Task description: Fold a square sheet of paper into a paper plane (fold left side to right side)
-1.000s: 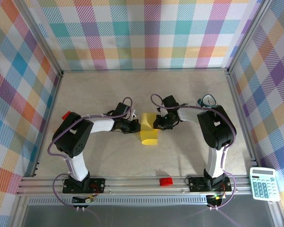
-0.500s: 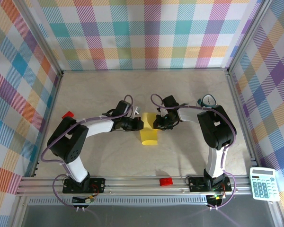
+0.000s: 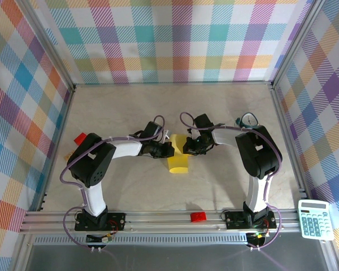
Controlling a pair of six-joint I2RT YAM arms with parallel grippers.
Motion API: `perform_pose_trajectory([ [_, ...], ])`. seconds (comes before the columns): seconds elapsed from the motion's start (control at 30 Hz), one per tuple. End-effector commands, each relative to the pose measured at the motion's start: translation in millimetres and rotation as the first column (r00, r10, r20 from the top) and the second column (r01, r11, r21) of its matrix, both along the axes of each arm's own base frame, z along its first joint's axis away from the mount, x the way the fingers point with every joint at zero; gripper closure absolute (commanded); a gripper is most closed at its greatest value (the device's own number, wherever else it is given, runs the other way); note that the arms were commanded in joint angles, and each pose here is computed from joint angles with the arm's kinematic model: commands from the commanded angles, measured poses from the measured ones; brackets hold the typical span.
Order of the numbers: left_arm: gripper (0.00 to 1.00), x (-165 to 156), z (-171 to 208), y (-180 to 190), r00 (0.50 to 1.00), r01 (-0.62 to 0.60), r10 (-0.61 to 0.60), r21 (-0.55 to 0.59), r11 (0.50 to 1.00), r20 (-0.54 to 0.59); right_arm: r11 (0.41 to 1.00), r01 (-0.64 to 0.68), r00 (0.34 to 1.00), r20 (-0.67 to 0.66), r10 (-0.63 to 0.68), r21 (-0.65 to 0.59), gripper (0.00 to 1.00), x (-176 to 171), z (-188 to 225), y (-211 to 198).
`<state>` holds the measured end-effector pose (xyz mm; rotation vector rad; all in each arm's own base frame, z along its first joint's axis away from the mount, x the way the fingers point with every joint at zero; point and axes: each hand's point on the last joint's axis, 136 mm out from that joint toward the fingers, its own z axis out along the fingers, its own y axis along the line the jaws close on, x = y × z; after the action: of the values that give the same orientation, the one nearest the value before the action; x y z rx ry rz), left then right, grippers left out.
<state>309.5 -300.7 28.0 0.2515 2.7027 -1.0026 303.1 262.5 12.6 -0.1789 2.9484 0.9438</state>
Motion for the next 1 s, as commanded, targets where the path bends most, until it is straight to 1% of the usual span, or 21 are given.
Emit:
perform_pose_trajectory([
  [0.0,1.0,-0.7,-6.1,-2.0,1.0,0.005,-0.005,0.021,1.0,0.001,0.968,-0.008,0.99,-0.139,-0.028,-0.25,1.0,-40.0,-55.4,-44.9],
  [0.2,1.0,-7.7,-14.1,6.0,1.0,0.002,-0.001,0.052,0.999,-0.013,0.977,-0.011,0.992,-0.122,-0.016,-0.214,1.0,-36.2,-47.8,-38.4],
  [0.37,1.0,-10.4,-16.5,8.1,1.0,0.006,-0.004,0.061,0.998,-0.018,0.993,-0.016,0.996,-0.09,0.006,-0.114,1.0,-29.2,-31.6,-21.3],
  [0.53,1.0,-10.5,-17.8,9.2,1.0,0.006,-0.005,0.07,0.998,-0.019,0.999,-0.036,0.998,-0.048,0.036,-0.002,1.0,-18.3,-3.8,-1.1],
  [0.67,1.0,-10.6,-18.2,9.8,1.0,0.008,-0.007,0.076,0.997,-0.018,0.998,-0.045,0.999,-0.01,0.045,0.046,1.0,-11.3,15.3,7.2],
  [0.8,1.0,-10.5,-18.0,9.9,1.0,0.008,-0.007,0.076,0.997,-0.019,0.988,-0.051,0.998,0.04,0.046,0.146,1.0,-4.2,34.0,21.3],
  [0.97,1.0,-10.7,-17.5,10.0,1.0,0.017,-0.015,0.085,0.996,-0.018,0.976,-0.05,0.998,0.042,0.042,0.211,1.0,2.7,36.5,34.1],
])
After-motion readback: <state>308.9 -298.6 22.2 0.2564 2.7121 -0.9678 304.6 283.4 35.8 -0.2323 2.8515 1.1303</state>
